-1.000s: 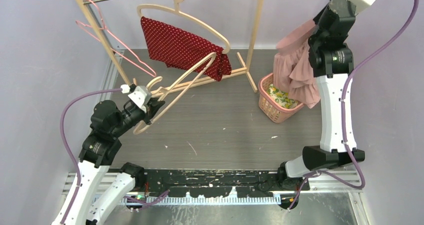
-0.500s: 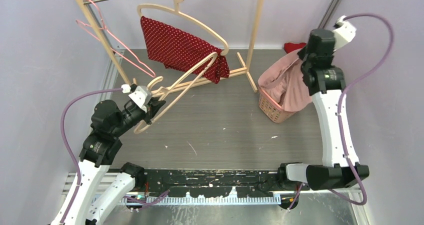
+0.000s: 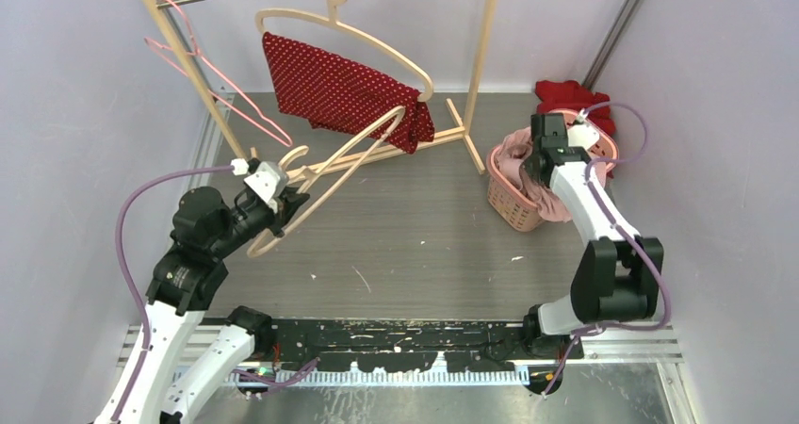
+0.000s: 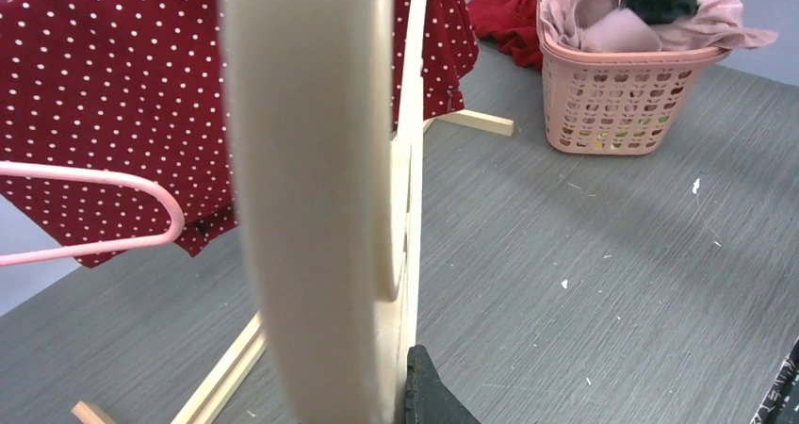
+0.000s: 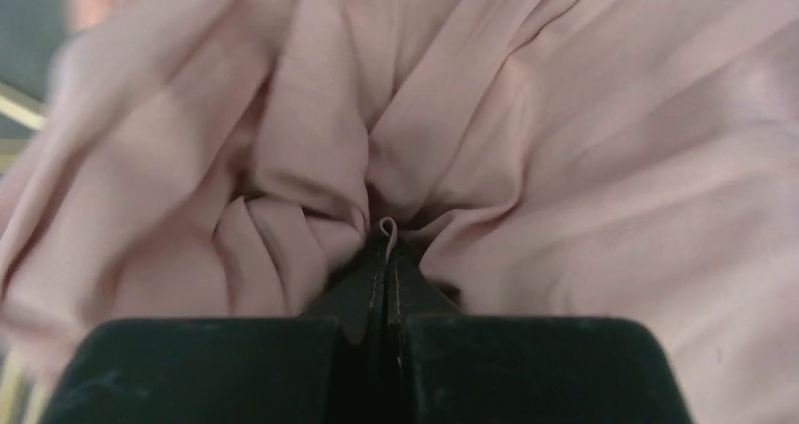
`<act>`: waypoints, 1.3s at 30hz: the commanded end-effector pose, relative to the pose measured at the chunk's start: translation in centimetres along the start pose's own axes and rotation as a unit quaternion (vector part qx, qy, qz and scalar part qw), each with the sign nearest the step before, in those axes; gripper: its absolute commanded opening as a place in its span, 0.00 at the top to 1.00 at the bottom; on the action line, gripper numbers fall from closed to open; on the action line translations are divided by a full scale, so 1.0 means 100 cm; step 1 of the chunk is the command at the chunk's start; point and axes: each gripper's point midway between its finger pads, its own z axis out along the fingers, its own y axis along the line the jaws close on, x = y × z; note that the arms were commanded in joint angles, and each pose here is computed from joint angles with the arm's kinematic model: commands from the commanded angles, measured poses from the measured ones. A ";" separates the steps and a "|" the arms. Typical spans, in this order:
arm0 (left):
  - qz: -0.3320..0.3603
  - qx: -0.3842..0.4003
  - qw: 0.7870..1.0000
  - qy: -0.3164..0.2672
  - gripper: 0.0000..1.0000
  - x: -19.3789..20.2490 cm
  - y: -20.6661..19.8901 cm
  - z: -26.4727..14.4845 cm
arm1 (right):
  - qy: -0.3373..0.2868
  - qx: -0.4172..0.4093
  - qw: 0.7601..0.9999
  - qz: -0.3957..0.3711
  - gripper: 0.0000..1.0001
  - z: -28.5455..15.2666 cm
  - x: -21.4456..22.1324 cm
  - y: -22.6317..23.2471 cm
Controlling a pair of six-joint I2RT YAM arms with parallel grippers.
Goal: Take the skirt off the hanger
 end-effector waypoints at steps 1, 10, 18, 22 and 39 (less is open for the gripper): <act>0.021 -0.010 0.999 -0.028 1.00 -0.033 0.007 -0.006 | 0.054 0.006 0.998 0.045 0.99 0.046 0.040 0.005; 0.043 -0.014 0.999 -0.024 1.00 -0.033 0.010 -0.007 | 0.002 0.013 0.999 -0.033 0.49 0.020 -0.004 0.001; 0.044 -0.003 0.999 -0.013 1.00 -0.022 0.004 -0.010 | -0.114 -0.041 0.985 -0.120 0.22 -0.071 -0.078 0.003; 0.041 -0.007 0.999 -0.007 1.00 -0.021 0.003 -0.015 | -0.145 -0.156 0.959 -0.189 0.10 -0.113 -0.094 0.044; -0.022 -0.235 0.968 -0.083 1.00 -0.077 0.061 -0.091 | -0.140 -0.439 0.824 -0.330 0.12 -0.169 -0.073 0.272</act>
